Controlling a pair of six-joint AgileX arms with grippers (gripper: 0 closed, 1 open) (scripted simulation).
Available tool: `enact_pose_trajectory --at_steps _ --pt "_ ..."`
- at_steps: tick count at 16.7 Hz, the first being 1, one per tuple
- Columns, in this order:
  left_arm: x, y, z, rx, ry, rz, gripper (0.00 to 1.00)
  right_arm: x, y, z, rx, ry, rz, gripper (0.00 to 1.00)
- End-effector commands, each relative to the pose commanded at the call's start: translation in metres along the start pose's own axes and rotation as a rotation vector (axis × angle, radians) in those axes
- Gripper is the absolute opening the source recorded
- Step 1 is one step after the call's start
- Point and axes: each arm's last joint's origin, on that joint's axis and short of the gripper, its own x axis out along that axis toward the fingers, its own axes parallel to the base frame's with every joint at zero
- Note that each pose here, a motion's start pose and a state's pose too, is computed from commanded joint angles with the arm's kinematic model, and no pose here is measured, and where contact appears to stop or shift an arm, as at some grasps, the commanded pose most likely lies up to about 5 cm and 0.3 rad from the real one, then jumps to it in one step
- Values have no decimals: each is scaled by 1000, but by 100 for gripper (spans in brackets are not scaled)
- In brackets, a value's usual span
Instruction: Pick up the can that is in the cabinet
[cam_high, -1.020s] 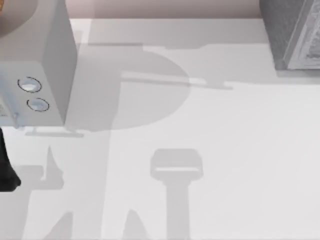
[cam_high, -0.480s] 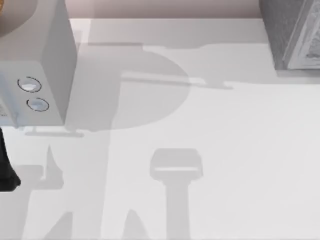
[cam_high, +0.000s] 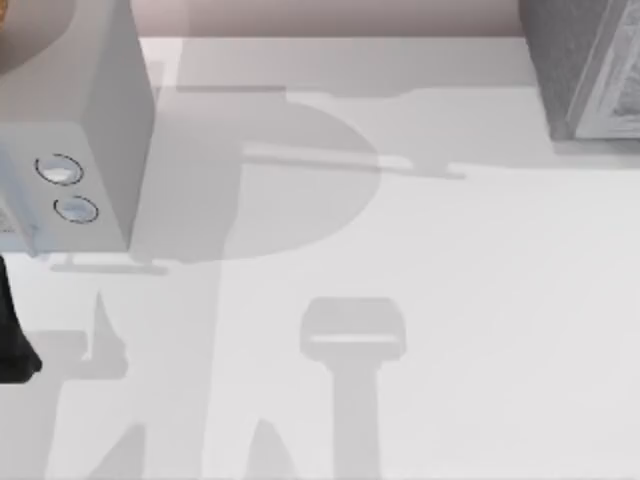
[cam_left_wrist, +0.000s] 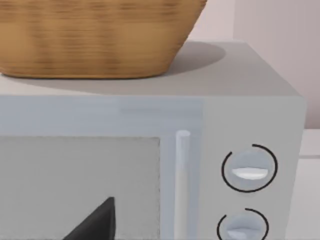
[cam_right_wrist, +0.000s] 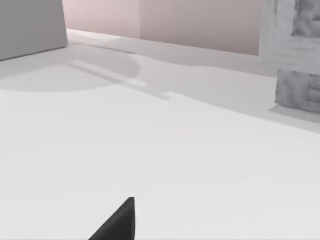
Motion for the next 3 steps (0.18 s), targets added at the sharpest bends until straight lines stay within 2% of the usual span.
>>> enact_pose_trajectory --at_steps 3 --pt "0 0 0 0 0 0 100 0 0 0 0 0 0 100"
